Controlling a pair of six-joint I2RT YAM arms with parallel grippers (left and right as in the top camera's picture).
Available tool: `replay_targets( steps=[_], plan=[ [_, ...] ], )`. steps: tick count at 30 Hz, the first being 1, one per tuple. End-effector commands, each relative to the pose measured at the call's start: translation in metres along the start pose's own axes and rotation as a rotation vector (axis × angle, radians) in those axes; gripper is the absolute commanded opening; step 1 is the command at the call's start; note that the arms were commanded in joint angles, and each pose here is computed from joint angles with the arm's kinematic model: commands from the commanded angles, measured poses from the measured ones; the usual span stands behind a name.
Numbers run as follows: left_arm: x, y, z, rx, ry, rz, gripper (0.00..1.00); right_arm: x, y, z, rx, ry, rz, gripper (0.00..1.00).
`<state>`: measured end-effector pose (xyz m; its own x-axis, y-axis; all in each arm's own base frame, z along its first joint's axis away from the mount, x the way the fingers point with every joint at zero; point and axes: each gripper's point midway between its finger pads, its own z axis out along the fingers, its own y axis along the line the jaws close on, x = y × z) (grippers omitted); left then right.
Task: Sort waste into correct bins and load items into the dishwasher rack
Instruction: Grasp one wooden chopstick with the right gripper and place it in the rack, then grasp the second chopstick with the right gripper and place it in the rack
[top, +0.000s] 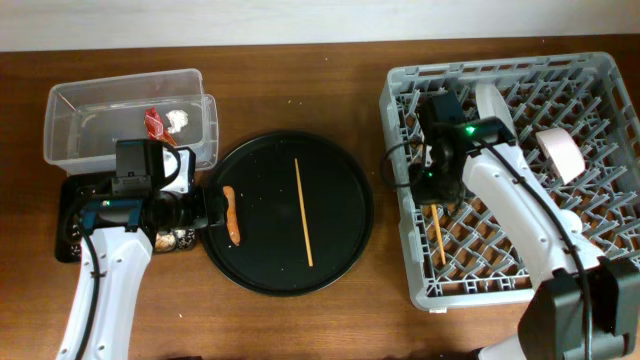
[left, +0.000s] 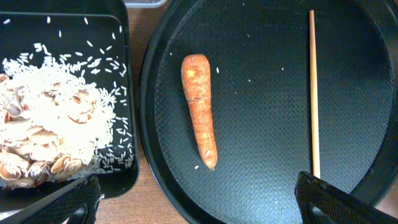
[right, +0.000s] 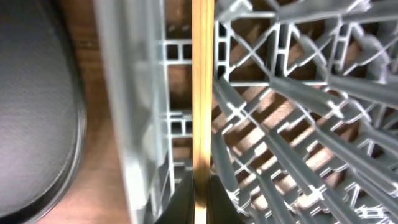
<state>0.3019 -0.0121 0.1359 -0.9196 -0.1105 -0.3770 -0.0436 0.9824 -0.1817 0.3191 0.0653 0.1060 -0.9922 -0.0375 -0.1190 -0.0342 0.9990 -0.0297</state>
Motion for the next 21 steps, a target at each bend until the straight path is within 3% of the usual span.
replay_targets(
  steps=[1, 6, 9, 13, 17, 21],
  plan=[
    [-0.002, 0.001, -0.004, -0.007, -0.014, -0.007, 0.99, 0.014, -0.001, 0.019, -0.01, 0.039, -0.006, 0.04],
    [-0.002, 0.001, -0.004, -0.007, -0.014, -0.007, 0.99, 0.021, -0.001, 0.031, -0.009, 0.052, -0.006, 0.05],
    [-0.002, 0.001, -0.004, -0.007, -0.014, -0.007, 0.99, 0.02, -0.001, 0.031, -0.009, 0.05, -0.006, 0.27],
    [-0.002, 0.001, -0.004, -0.007, -0.014, -0.007, 0.99, 0.0, 0.002, 0.0, -0.034, -0.048, -0.003, 0.33],
    [-0.002, 0.001, -0.004, -0.007, -0.015, -0.007, 0.99, -0.04, 0.046, -0.065, -0.253, -0.252, -0.086, 0.39],
    [-0.002, 0.001, -0.004, -0.007, -0.015, -0.007, 0.99, -0.031, 0.115, -0.054, -0.336, -0.234, -0.25, 0.43]
  ],
)
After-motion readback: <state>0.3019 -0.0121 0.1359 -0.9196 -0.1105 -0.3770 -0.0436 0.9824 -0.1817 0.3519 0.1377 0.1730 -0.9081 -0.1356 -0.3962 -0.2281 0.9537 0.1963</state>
